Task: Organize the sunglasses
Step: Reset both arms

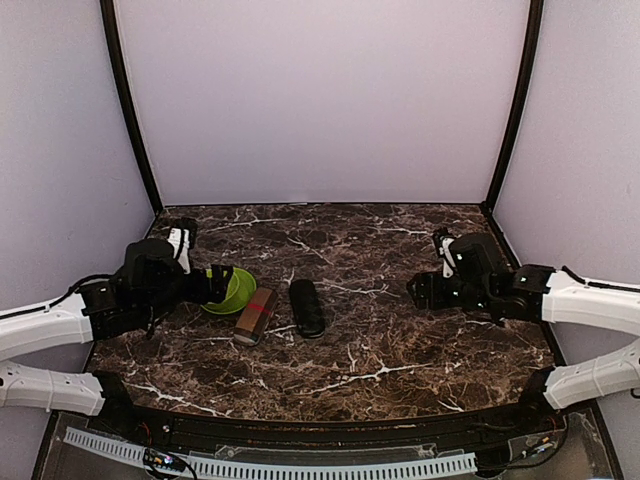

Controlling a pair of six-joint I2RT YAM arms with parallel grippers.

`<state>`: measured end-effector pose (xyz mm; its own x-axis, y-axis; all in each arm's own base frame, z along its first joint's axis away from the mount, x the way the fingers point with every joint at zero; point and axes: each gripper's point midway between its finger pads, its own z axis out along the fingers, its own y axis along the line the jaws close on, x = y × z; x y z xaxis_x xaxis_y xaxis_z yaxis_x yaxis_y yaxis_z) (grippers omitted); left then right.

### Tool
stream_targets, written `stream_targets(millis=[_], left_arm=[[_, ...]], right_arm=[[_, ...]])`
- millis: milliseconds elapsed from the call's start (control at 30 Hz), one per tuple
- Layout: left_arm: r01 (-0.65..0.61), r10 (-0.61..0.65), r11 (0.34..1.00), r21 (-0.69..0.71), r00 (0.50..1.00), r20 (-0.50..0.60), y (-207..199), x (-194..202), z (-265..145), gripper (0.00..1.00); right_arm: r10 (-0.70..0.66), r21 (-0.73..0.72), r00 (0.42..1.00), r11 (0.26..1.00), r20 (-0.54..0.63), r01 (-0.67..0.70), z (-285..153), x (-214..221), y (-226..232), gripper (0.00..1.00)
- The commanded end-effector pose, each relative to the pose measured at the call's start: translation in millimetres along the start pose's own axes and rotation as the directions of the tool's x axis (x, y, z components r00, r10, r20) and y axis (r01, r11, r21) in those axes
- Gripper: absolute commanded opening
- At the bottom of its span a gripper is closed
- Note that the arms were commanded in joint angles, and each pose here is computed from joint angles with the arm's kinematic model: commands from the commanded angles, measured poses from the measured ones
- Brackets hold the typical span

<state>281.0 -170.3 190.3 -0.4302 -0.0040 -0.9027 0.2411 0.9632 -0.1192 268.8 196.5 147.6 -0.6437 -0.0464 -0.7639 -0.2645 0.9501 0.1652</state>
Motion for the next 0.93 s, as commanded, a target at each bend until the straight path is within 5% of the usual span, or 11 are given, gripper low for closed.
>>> stream_targets(millis=[0, 333, 900], left_arm=[[0.023, -0.021, 1.0, -0.01, 0.984, 0.179, 11.4, -31.0, -20.4, 0.99], [-0.055, 0.057, 0.998, -0.023, 0.992, 0.116, 5.7, -23.2, -8.2, 0.99], [-0.073, 0.077, 0.997, -0.041, 0.991, 0.108, 7.5, -18.2, -3.2, 0.98]], right_arm=[[-0.014, 0.066, 0.992, 0.998, 0.124, 0.006, -19.1, -33.6, -12.3, 0.83], [0.003, 0.048, 0.975, 0.999, 0.223, -0.014, -35.1, -48.2, -15.3, 0.83], [-0.009, 0.074, 0.975, 0.997, 0.222, -0.007, -28.6, -45.8, -18.2, 0.83]])
